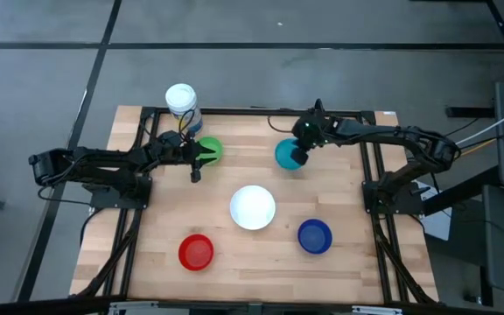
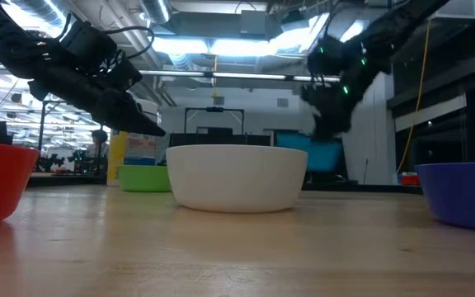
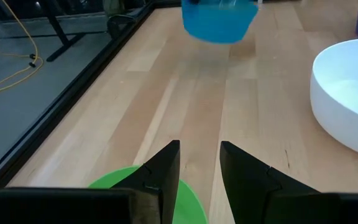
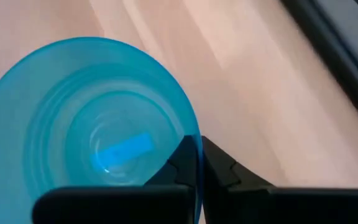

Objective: Nest bowls inside each other
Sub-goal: Stack the light blue bowl on the white bowl

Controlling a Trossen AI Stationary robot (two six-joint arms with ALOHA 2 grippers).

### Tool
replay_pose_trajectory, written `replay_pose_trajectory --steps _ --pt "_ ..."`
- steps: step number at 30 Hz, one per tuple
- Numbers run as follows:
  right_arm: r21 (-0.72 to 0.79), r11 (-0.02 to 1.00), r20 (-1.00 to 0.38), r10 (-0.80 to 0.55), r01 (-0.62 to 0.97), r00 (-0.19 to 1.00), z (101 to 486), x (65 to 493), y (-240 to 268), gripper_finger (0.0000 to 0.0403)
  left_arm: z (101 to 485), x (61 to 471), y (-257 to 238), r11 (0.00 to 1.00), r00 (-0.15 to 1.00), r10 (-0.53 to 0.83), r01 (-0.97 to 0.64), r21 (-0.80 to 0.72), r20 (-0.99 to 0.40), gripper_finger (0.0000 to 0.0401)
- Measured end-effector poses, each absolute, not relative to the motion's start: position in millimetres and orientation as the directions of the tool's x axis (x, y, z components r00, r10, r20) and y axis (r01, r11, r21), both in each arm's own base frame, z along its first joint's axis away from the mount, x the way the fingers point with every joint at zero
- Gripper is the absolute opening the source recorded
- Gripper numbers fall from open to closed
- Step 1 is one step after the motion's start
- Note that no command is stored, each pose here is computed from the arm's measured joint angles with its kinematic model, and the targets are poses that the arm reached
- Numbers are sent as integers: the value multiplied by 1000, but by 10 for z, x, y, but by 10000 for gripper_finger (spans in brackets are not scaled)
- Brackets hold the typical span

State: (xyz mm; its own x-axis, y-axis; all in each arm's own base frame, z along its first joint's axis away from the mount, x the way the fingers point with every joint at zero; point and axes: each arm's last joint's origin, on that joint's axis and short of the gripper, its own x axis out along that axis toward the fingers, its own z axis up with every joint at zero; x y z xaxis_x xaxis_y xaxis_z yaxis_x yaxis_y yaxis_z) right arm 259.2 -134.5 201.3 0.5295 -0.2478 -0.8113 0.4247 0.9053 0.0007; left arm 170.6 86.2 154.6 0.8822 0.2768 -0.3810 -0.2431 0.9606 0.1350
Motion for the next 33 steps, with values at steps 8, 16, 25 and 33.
replay_pose_trajectory --steps 8,16,25,33 --pt "156 953 -703 -79 261 706 2474 2901 -1089 1 1546 1706 862 961 882 276 -245 128 -381 112" --pt "192 961 -681 -14 197 732 2488 3078 -642 1 1557 1709 864 960 887 277 -245 132 -369 111" --pt "226 964 -678 54 138 733 2269 3316 -377 0 1605 1723 858 966 911 255 -226 125 -323 112" --pt "249 965 -688 115 84 717 1940 3532 -250 0 1612 1725 859 965 913 257 -227 128 -316 112"
